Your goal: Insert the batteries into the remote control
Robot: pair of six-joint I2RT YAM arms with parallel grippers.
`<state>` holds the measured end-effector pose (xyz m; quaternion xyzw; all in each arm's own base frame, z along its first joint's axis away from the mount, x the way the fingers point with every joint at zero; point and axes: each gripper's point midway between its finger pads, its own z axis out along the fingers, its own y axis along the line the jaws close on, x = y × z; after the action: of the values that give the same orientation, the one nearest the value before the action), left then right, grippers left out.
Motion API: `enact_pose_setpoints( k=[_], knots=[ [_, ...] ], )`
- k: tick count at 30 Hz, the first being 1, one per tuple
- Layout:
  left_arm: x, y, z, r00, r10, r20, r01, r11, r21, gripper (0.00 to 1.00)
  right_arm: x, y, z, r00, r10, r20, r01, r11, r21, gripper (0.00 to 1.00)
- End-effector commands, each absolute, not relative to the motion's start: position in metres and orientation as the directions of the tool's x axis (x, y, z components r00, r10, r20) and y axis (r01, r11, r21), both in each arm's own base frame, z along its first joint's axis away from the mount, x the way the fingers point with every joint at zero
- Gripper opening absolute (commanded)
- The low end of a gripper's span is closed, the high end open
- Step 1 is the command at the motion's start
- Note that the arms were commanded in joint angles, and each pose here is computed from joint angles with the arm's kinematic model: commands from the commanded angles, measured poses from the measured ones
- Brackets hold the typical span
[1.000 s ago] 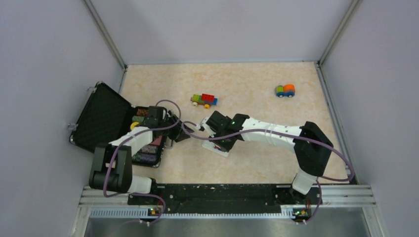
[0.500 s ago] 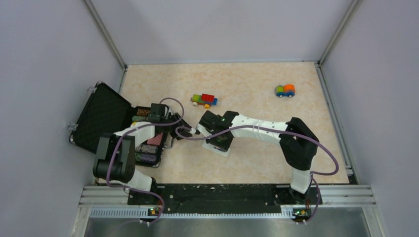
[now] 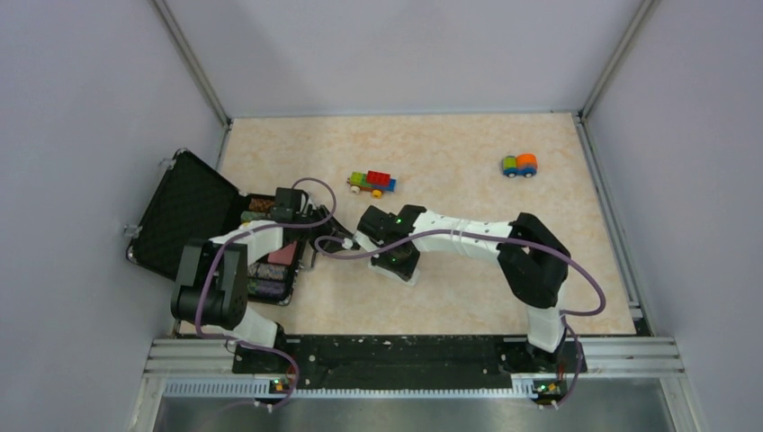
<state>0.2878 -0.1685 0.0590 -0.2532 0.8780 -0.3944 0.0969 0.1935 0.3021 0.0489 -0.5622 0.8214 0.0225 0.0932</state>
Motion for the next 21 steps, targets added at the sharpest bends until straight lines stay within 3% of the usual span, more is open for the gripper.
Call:
enact_pose_setpoints(
  k=[1, 21],
  knots=[
    [0.3, -0.168, 0.068, -0.858, -0.513, -0.025, -0.313, 0.561, -0.766, 0.42, 0.202, 0.321, 0.057, -0.353, -0.905, -0.235, -0.918, 0.384, -0.098, 0.11],
    [0.296, -0.168, 0.063, -0.861, -0.508, -0.014, -0.321, 0.565, -0.76, 0.42, 0.211, 0.322, 0.046, -0.363, -0.907, -0.214, -0.908, 0.396, -0.136, 0.12]
  ],
)
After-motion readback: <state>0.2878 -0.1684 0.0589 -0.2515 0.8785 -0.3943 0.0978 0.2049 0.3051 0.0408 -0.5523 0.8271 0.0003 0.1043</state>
